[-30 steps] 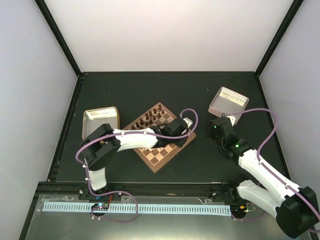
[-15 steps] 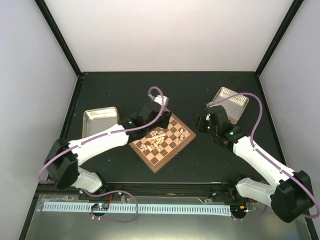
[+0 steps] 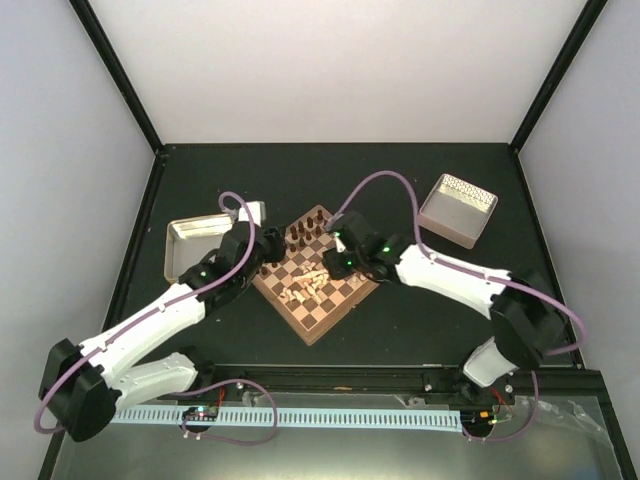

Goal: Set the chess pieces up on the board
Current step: Pick up the chess piece from the chessboard.

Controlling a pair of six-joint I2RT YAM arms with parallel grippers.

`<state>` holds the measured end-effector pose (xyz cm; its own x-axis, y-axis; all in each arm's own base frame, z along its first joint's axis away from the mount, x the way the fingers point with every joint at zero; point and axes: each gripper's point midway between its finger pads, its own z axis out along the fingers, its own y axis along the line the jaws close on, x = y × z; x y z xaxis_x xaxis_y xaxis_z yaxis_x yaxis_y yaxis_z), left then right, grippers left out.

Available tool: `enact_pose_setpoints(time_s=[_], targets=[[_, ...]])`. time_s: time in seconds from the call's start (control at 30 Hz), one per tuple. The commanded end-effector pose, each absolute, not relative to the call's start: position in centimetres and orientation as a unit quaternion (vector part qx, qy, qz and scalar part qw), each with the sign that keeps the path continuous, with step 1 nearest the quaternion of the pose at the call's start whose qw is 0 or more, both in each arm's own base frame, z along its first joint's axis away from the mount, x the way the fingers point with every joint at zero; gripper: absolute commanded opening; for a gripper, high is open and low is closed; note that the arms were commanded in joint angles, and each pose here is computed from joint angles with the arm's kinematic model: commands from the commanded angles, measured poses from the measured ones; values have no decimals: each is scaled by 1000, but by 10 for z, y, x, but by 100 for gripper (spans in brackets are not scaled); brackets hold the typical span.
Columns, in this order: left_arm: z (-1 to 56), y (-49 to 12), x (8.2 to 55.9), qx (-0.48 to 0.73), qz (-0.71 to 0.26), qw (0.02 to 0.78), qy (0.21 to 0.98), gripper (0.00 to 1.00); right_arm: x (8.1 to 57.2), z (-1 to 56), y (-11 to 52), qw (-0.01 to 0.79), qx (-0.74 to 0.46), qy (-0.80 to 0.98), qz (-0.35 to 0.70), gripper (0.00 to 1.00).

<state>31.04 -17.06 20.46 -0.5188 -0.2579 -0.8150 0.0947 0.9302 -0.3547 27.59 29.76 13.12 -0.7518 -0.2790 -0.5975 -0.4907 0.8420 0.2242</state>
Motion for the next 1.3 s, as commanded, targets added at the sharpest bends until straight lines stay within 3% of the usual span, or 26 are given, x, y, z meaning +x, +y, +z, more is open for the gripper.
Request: enact_pose_setpoints(time_s=[0.0, 0.13, 0.27, 0.83, 1.27], targets=[[222, -150, 308, -91, -187, 521, 828, 50, 263, 120, 325, 252, -278, 911, 169, 50], [221, -135, 304, -107, -183, 528, 823, 51, 246, 109, 346, 229, -312, 907, 164, 45], [221, -126, 301, -113, -183, 531, 820, 52, 226, 92, 352, 195, -321, 912, 164, 32], [208, -124, 298, -114, -198, 517, 825, 52, 219, 46, 345, 162, -337, 924, 82, 33], [212, -118, 289, -124, -211, 525, 815, 53, 215, 40, 332, 165, -375, 910, 61, 11]])
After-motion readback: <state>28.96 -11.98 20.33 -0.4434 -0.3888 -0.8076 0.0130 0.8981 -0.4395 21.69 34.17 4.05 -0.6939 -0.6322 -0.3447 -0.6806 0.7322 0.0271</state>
